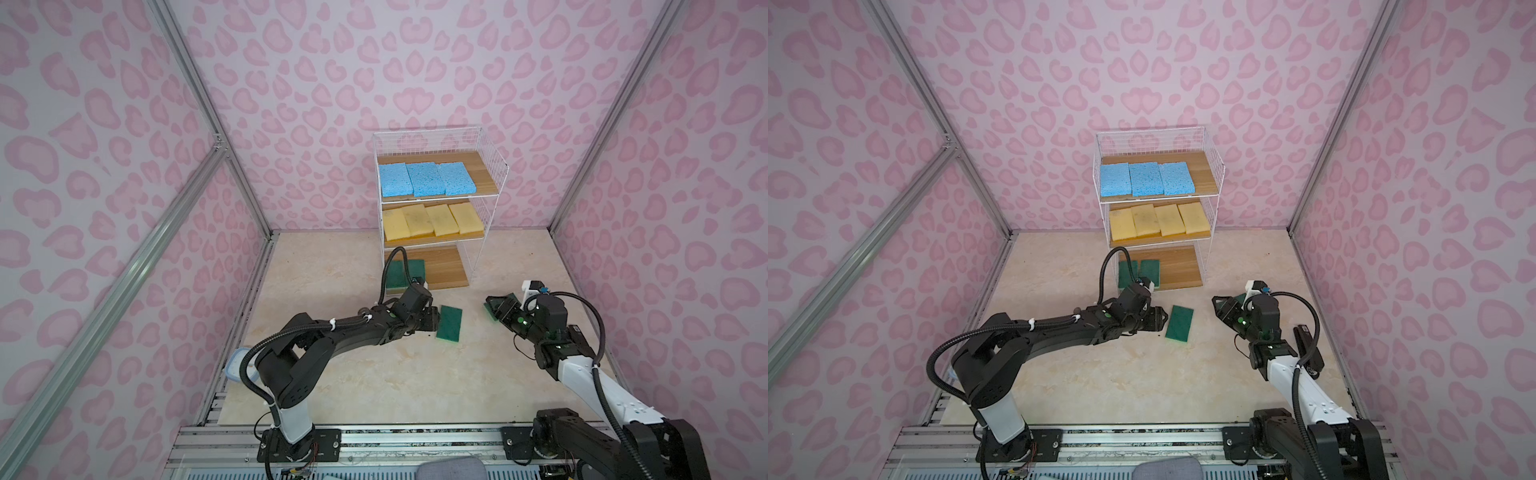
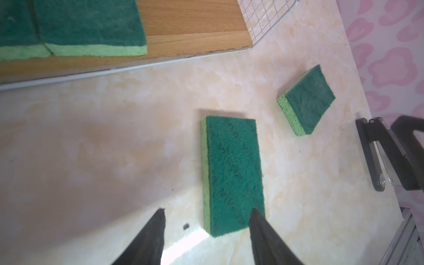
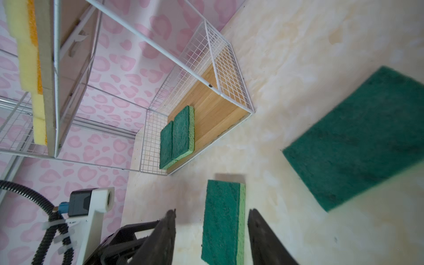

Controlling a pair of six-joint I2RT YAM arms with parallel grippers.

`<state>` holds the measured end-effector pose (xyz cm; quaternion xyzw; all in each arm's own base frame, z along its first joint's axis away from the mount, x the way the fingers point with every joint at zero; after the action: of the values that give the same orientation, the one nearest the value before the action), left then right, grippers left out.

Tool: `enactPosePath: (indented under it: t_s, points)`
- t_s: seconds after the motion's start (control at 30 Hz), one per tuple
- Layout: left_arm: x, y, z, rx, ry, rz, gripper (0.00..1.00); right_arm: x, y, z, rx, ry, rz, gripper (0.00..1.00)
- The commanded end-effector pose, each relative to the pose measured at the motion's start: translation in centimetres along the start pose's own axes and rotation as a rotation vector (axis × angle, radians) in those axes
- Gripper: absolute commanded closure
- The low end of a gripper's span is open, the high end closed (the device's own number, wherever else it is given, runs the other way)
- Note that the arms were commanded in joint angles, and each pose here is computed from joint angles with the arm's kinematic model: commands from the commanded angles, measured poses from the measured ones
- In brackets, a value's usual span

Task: Place and organize the cleaning sponges onto the shelf
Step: 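Lower the left gripper onto a green sponge on the table while the right returns, then grasp the green sponge with the right gripper from the left gripper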

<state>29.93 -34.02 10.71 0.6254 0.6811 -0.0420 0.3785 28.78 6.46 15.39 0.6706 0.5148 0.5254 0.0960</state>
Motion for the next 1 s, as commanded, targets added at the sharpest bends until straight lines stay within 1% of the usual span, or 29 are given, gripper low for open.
enactPosePath:
  t_s: [0.0, 0.1, 0.23, 0.4, 0.47, 0.53, 0.63, 0.73, 0.83, 0.97]
  points:
    - [-0.5, 0.6, 1.5, -0.028, 0.0, -0.03, 0.44, -1.0, -1.7, -0.9, 0.059, -0.02, 0.017, 0.48]
    - [-0.8, 0.2, 2.8, -0.007, 0.01, -0.025, 0.47, -1.2, -2.0, -1.3, 0.073, -0.019, 0.016, 0.48]
    - [-0.5, -0.5, 4.5, 0.022, 0.04, -0.029, 0.48, -1.2, -2.2, -1.4, 0.094, -0.002, 0.02, 0.48]
    - [-0.5, -1.4, 5.8, 0.041, 0.051, -0.026, 0.53, -1.1, -2.4, -1.3, 0.105, 0.006, 0.017, 0.48]
    - [-0.5, -1.7, 6.2, 0.051, 0.058, -0.022, 0.6, -1.1, -2.5, -1.3, 0.11, 0.008, 0.019, 0.48]
    - [-0.4, -1.9, 6.3, 0.053, 0.058, -0.03, 0.73, -1.1, -2.6, -1.2, 0.119, 0.016, 0.02, 0.48]
    - [-0.7, -1.6, 5.7, 0.044, 0.046, -0.031, 0.86, -0.8, -3.2, -0.9, 0.155, 0.04, 0.01, 0.47]
    - [-1.3, -1.1, 4.4, 0.025, 0.029, -0.02, 0.95, -0.1, -4.1, -0.3, 0.224, 0.079, -0.023, 0.41]
    - [-2.3, -0.3, 2.7, 0.01, -0.005, -0.013, 0.96, 0.9, -4.9, 0.4, 0.253, 0.119, -0.033, 0.36]
    - [-3.2, 0.6, 0.6, 0.002, -0.06, -0.028, 0.96, 2.0, -5.4, 1.1, 0.26, 0.165, -0.04, 0.35]
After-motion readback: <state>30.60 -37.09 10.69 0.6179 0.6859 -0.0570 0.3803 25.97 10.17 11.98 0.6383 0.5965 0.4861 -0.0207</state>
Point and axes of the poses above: each gripper's point midway between its finger pads, its own z axis out along the fingers, its own x axis along the line the jaws close on, y = z × x, the point moved 4 cm from there along -z, back along the fingers, and after that the axes turned 15 degrees about -z, right-handed, at the moved point
